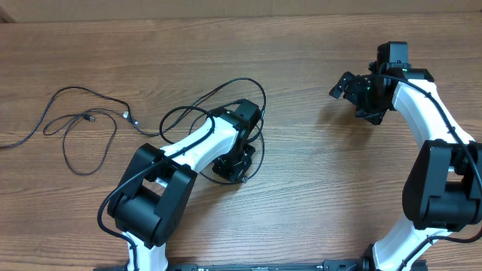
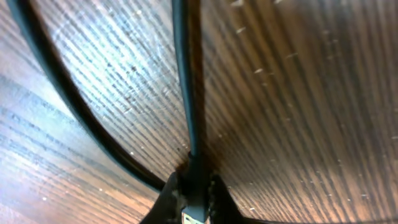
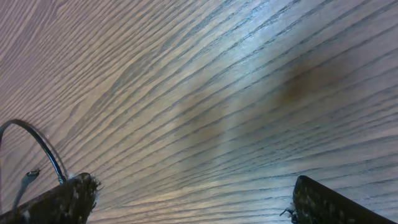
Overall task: Untangle cables
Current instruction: 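Regrasp the center cable strands with the left gripper and lift slightly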
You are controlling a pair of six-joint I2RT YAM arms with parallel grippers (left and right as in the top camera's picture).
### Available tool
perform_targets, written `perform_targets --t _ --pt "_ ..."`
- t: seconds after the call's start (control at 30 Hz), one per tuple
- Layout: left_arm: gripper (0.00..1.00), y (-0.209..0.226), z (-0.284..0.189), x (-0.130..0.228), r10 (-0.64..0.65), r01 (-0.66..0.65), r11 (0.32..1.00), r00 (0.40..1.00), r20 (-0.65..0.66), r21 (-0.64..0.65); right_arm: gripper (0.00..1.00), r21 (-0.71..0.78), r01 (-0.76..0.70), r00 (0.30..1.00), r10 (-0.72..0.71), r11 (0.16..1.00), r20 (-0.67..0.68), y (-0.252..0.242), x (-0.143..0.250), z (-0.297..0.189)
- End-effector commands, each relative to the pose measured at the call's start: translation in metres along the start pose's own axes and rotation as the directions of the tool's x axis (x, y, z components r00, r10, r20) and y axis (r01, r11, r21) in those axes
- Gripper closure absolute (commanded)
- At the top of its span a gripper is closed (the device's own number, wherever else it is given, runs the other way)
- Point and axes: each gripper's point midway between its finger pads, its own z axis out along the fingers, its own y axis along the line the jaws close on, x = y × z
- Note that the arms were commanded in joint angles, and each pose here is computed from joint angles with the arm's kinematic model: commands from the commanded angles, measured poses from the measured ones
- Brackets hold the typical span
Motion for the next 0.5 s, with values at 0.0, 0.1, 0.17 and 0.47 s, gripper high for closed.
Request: perform_targets --t 0.0,0.1,0.17,0.47 --pt "0.96 0.024 0.032 -0.009 0.017 -0.013 0.994 0.999 0.039 -0.105 0.0 -0.016 0.011 0.999 -0.01 1.0 0.038 0.007 -0.008 -0.012" --pt "0.96 0.018 0.028 -0.007 0.112 -0.112 0.99 0.994 -0.004 -0.086 0.0 -0.016 0.011 0.999 -0.01 1.0 0.038 0.007 -0.008 -0.012" --pt "0.96 0.024 0.019 -0.01 0.104 -0.106 0.987 0.994 -0.022 -0.125 0.0 -0.016 0.011 0.999 -0.01 1.0 0.038 0.007 -0.008 -0.012" --pt "0.96 0.056 -0.021 -0.036 -0.002 0.002 0.956 1.0 0.001 -0.293 0.0 -0.016 0.011 0.999 -0.01 1.0 0.038 0.007 -0.008 -0.012"
